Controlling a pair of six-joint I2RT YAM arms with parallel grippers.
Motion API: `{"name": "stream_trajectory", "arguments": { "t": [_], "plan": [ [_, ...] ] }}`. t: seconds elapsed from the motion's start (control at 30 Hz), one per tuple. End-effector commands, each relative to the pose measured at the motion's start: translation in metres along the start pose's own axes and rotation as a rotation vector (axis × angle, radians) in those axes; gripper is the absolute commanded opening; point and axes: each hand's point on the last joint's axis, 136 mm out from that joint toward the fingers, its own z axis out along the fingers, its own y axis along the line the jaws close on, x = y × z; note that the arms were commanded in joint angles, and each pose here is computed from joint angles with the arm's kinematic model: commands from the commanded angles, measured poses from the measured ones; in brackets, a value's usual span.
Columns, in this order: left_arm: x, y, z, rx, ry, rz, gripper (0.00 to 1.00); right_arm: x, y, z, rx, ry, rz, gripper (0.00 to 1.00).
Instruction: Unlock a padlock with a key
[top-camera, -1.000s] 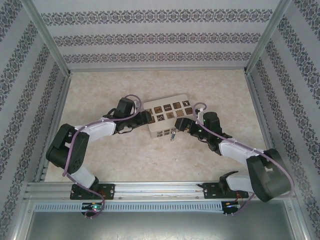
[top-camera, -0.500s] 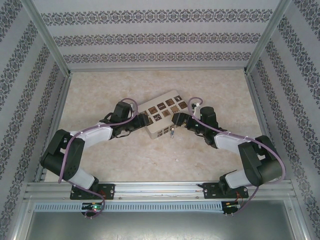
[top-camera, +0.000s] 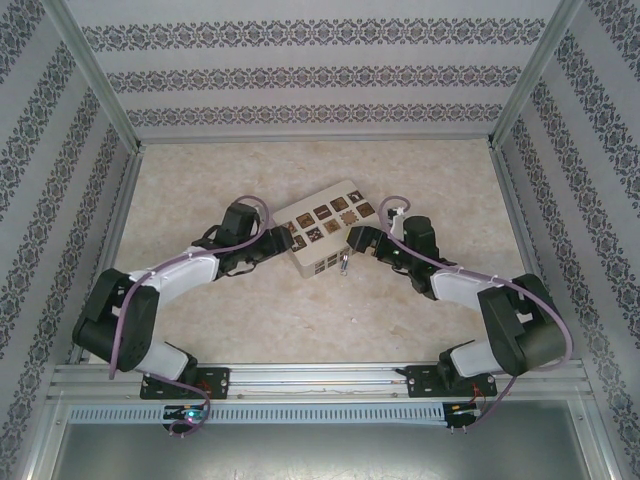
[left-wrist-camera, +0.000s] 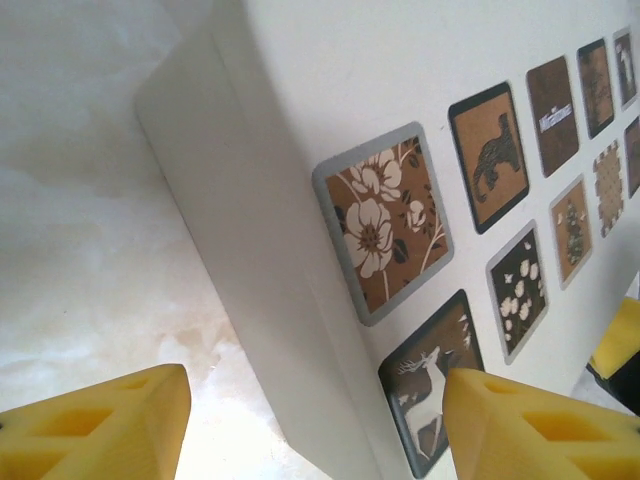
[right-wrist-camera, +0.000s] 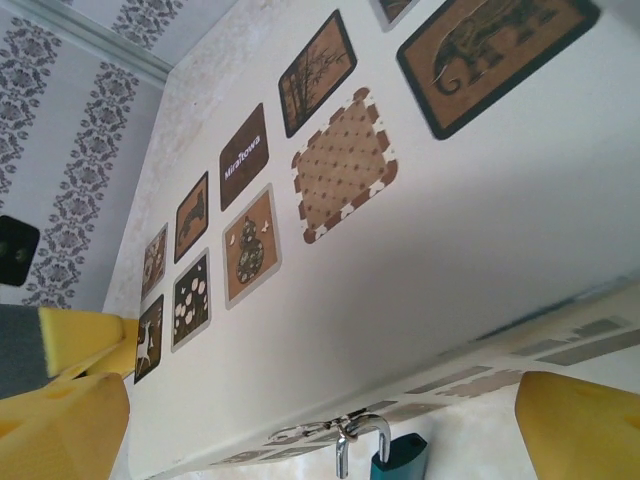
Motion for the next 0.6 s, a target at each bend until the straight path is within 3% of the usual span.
{"name": "stream_trajectory", "arguments": {
  "t": [0.0,0.4,0.57],
  "plan": [
    [-0.017,-0.003,-0.019,-0.008,-0.058,0.0,0.68,-0.009,0.0,-0.008,0.002,-0.05,-0.014,0.98],
    [-0.041,-0.006,-0.073,-0.027,-0.217,0.124,0.71,-0.01,-0.012,-0.028,0.056,-0.102,0.01,0.98],
    [-0.044,-0.001,-0.091,-0.05,-0.294,0.204,0.81,-0.012,-0.019,-0.038,0.085,-0.135,0.029,0.98]
  ]
}}
